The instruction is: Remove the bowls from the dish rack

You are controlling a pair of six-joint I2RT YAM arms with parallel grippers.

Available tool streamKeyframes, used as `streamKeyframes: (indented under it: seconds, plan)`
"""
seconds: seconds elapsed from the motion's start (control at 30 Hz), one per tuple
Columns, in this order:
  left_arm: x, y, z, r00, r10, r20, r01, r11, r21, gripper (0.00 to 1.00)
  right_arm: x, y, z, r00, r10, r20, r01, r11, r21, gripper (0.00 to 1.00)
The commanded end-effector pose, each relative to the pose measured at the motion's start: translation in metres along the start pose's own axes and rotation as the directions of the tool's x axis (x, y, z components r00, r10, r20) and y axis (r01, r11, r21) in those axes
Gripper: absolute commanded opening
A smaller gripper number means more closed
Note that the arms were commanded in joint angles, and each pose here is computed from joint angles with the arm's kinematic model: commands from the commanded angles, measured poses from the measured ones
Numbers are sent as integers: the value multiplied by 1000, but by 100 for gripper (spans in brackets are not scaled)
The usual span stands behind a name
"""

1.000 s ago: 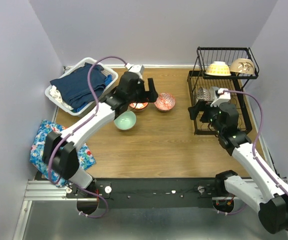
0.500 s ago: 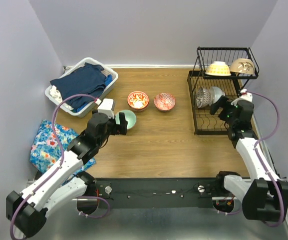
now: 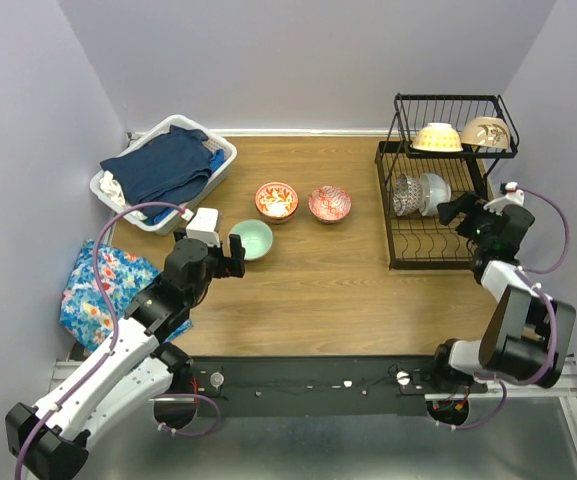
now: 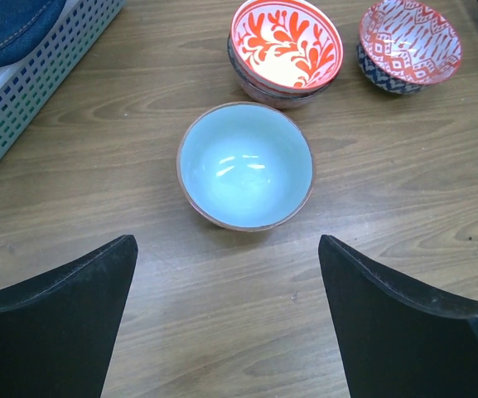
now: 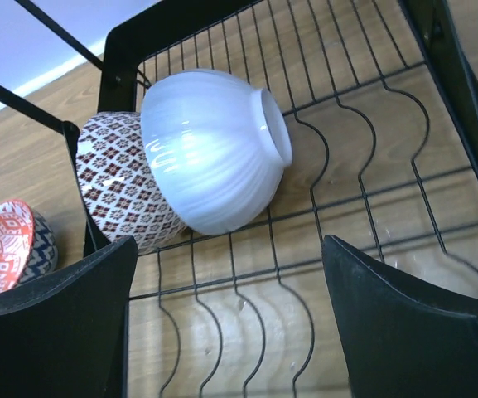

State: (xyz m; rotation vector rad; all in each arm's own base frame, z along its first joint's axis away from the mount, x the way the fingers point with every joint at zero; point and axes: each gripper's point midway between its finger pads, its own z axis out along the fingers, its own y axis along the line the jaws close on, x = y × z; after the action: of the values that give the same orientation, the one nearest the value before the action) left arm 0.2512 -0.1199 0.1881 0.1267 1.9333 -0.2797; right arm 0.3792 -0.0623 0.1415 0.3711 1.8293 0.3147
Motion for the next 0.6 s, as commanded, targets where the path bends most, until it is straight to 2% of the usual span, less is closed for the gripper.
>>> streamKeyframes:
  seconds: [0.0, 0.13, 0.3, 0.57]
  plan:
    - [-2, 9, 6, 999, 29, 14, -28, 998, -50, 99, -26, 17, 18, 991, -97, 88, 112, 977, -183, 100]
    - [0, 10, 9, 999, 38, -2, -38, 998, -59, 99, -24, 8, 35, 989, -137, 51, 145, 972, -183, 100]
    - [1, 9, 9, 999, 38, 0, -38, 998, -51, 99, -10, 12, 53, 977, -211, -40, 190, 936, -297, 100]
    - [3, 8, 12, 999, 44, -10, -45, 998, -52, 99, -9, 20, 65, 973, -222, -60, 182, 902, -391, 100]
